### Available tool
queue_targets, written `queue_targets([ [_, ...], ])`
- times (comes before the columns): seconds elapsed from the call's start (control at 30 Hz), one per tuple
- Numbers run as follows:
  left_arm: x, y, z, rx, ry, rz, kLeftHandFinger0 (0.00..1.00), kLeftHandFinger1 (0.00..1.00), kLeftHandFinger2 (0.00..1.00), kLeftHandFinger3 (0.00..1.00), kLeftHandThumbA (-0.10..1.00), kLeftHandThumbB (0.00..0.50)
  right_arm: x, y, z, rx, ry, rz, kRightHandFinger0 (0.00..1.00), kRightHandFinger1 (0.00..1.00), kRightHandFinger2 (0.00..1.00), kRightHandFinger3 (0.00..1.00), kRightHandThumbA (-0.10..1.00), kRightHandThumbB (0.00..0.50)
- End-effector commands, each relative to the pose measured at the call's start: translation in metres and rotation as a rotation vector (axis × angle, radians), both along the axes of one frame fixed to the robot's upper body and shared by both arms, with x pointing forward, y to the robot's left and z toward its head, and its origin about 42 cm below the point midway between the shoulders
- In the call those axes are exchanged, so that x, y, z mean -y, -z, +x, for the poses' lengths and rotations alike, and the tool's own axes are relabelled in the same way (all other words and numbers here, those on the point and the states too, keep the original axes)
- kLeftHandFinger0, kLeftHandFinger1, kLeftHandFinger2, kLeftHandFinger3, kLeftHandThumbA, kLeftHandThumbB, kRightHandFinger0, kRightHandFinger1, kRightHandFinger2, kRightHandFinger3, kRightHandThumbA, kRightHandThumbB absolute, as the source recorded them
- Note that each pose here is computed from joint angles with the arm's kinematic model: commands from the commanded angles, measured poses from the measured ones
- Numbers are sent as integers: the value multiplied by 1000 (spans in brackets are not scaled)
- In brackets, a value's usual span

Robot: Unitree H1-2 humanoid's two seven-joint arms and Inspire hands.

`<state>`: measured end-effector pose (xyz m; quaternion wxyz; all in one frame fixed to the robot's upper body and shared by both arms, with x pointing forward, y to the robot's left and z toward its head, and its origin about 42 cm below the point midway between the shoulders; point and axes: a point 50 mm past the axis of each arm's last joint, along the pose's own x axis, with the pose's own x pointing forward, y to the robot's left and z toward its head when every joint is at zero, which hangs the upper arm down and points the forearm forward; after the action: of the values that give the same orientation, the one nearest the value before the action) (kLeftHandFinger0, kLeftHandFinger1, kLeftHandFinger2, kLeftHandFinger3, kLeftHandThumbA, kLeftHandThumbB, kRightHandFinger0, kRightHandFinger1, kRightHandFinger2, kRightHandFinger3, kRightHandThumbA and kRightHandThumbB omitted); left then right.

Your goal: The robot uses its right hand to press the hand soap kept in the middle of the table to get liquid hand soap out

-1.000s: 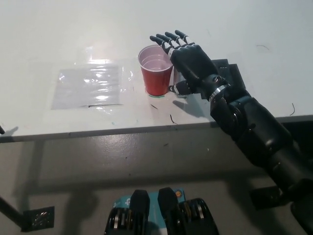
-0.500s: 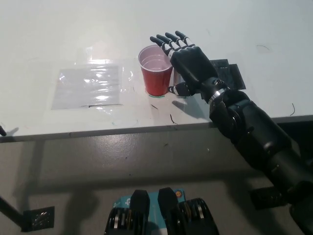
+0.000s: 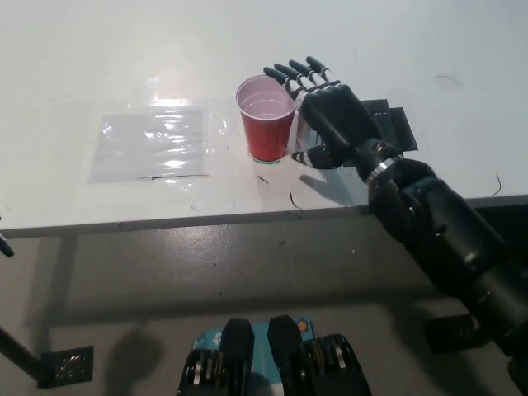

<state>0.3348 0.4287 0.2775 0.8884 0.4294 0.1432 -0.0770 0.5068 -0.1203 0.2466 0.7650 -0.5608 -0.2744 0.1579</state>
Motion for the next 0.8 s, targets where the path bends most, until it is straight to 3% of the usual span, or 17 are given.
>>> queue_targets([
  [0.0, -4, -12, -3, 28, -23, 25, 1000, 1000, 1000, 756, 1000, 216, 25, 6, 3, -114, 38, -68, 1000, 1000, 1000, 1000, 1000, 360],
  [0.13, -4, -8, -5, 18, -19, 19, 1000, 1000, 1000, 751, 1000, 207, 30, -37, 11, -50, 44, -28, 1000, 1000, 1000, 1000, 1000, 368],
  [0.23, -3, -6, -6, 17, -24, 15, 1000, 1000, 1000, 753, 1000, 211, 31, -80, 17, 36, 32, 10, 1000, 1000, 1000, 1000, 1000, 421],
  [0.37, -4, -1, -9, 10, -31, 14, 1000, 1000, 1000, 758, 1000, 215, 29, -103, 21, 86, 26, 16, 1000, 1000, 1000, 1000, 1000, 407],
  [0.47, -4, 0, -11, 5, -27, 12, 1000, 1000, 1000, 762, 1000, 202, 25, -129, 21, 124, 17, 38, 1000, 1000, 1000, 1000, 1000, 445],
  [0.6, -5, 2, -13, -2, -28, 10, 1000, 1000, 1000, 772, 1000, 215, 23, -141, 17, 152, 3, 55, 1000, 1000, 1000, 1000, 1000, 436],
  [0.77, -5, 3, -14, -1, -30, 1, 1000, 1000, 1000, 772, 1000, 177, 32, -156, 10, 178, 22, 88, 1000, 1000, 1000, 1000, 1000, 442],
])
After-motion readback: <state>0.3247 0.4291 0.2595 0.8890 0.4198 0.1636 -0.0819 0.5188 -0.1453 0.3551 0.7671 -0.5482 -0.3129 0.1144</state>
